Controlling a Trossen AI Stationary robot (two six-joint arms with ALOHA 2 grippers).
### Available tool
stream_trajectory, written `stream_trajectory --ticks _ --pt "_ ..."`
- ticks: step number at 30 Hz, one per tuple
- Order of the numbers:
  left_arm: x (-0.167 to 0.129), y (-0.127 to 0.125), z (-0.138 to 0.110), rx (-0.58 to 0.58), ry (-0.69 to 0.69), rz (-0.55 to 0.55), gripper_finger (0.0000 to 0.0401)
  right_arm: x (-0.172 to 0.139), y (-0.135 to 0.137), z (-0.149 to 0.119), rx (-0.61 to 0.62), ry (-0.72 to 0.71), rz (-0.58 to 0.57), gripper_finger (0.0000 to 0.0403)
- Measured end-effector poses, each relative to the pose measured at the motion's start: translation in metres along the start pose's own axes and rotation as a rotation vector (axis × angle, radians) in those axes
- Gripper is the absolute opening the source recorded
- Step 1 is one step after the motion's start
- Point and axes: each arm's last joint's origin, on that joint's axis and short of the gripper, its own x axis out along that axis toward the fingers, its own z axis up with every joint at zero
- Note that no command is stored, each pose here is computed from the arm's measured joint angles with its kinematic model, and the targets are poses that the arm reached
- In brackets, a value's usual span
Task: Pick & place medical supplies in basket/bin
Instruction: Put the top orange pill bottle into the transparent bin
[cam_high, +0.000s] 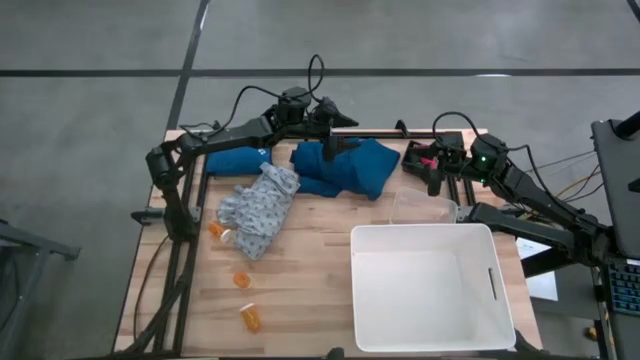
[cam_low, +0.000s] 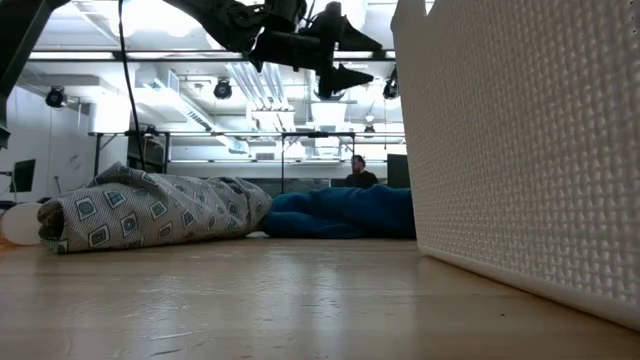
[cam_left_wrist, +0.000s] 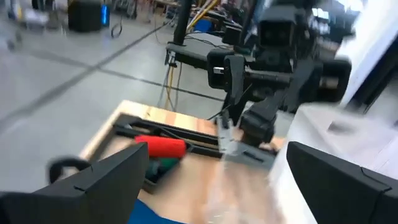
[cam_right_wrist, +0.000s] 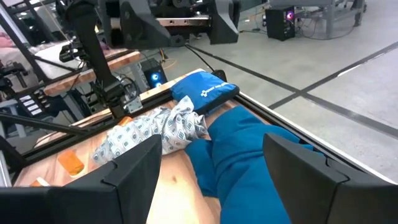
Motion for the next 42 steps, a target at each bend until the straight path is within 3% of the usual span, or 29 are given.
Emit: stream_trajectory --ticks 8,13,18,23,27,30,36,42 --pt "0.000 0.000 -0.002 -0.393 0.016 0.006 0.0387 0.000 0.000 0.000 0.000 0.000 0.000 0.0283" --pt "0.000 0.001 -0.005 -0.517 0.049 0.018 0.0386 0.000 0.000 0.000 0.000 0.000 0.000 0.0280" --pt "-0.004 0.002 -0.009 -0.501 0.120 -0.006 0.0386 0.000 0.000 0.000 0.000 0.000 0.000 0.0274" --pt "-0.025 -0.010 -0.005 -0.309 0.228 -0.052 0.0387 0.000 0.000 0.000 0.000 0.000 0.000 0.0269" --pt "-0.048 -0.028 0.003 -0.155 0.299 0.013 0.0387 0.000 0.000 0.000 0.000 0.001 -0.001 0.0272" --pt "-0.067 -0.038 0.009 -0.102 0.347 0.074 0.0388 0.000 0.000 0.000 0.000 0.001 -0.001 0.0276" --pt "-0.106 -0.058 0.012 -0.148 0.484 0.142 0.0386 0.000 0.000 0.000 0.000 0.001 -0.001 0.0283" --pt "-0.143 -0.080 0.015 -0.124 0.560 0.149 0.0388 0.000 0.000 0.000 0.000 0.001 -0.001 0.0280"
